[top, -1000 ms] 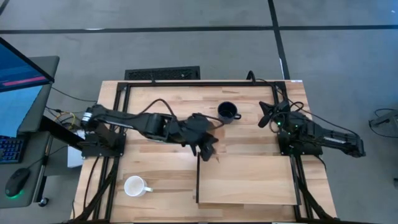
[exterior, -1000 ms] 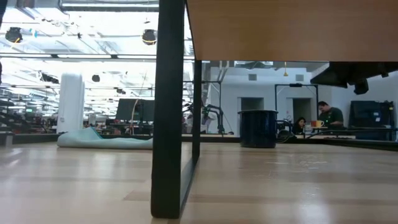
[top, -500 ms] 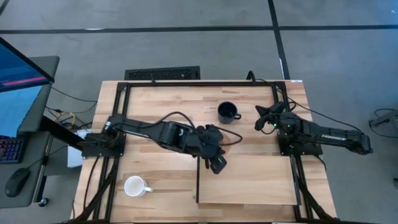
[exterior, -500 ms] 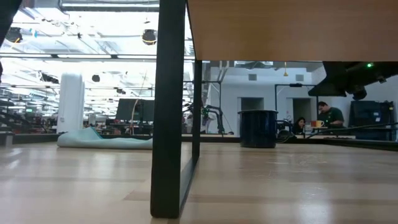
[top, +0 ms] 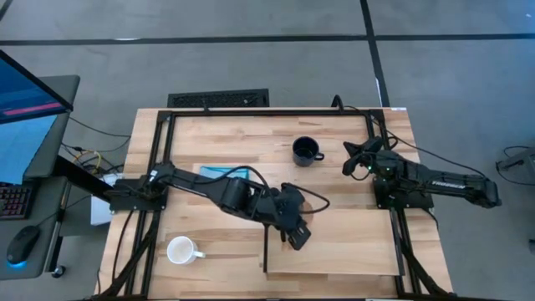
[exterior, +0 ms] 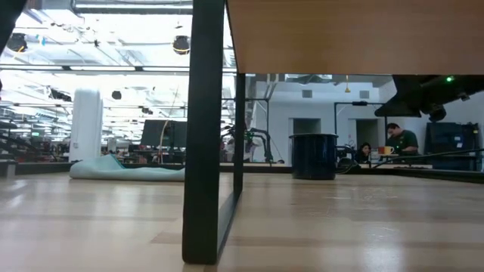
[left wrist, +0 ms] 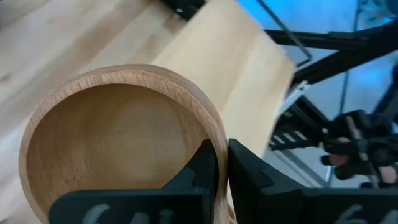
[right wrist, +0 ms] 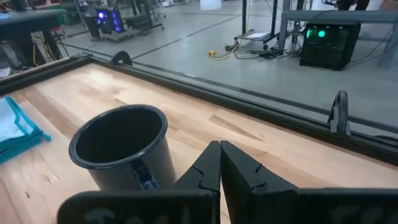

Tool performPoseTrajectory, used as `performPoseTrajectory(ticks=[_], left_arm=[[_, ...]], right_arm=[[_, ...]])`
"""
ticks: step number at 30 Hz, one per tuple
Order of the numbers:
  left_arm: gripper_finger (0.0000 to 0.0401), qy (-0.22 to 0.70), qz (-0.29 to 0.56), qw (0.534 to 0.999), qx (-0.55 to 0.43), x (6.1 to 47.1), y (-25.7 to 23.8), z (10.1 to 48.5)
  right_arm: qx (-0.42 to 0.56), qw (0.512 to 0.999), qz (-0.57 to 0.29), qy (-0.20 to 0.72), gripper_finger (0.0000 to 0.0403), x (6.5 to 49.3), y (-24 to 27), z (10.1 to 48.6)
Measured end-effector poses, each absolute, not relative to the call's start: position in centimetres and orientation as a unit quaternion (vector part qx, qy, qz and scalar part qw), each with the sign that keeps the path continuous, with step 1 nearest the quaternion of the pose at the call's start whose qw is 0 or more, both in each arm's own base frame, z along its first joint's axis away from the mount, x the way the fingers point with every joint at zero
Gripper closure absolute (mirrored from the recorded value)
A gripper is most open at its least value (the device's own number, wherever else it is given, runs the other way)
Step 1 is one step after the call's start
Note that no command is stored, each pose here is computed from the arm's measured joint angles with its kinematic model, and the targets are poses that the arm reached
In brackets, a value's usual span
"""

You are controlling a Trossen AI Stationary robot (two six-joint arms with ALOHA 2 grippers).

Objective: Stack small to large cups/mugs on shelf
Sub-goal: Put the brown mug on the shelf

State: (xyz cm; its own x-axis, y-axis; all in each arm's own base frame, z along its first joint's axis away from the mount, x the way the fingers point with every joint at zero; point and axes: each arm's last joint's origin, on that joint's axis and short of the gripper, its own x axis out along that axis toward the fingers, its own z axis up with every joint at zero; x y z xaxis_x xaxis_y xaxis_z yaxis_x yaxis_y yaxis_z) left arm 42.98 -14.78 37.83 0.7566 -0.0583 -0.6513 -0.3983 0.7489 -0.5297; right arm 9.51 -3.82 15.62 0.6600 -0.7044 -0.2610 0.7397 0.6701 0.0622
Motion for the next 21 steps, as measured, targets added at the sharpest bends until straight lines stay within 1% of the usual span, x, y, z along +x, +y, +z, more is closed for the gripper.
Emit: performPoseTrajectory(ticks=[10,15,17,21], left_arm=[[0.0392,0.347,0.129,0.859,-0.354,43.0,-16.0,36.5],[0.0392,0.371,0.151,0.845,-0.354,43.5,-16.1,34.9],[0.0392,0.394,0.157,0.836,-0.348,43.7,-16.1,34.0],[0.0392,0.4,0.152,0.828,-0.361,43.9,-16.1,33.6]], right_arm=[[0.082,0.908,-0.397,0.108,0.037,9.5,-3.8,15.6],[0.082,0.908,-0.397,0.108,0.037,9.5,-3.8,15.6],[0.082,0.907,-0.398,0.108,0.037,9.5,-3.8,15.6],[0.082,0.908,-0.398,0.107,0.037,9.5,-3.8,15.6]])
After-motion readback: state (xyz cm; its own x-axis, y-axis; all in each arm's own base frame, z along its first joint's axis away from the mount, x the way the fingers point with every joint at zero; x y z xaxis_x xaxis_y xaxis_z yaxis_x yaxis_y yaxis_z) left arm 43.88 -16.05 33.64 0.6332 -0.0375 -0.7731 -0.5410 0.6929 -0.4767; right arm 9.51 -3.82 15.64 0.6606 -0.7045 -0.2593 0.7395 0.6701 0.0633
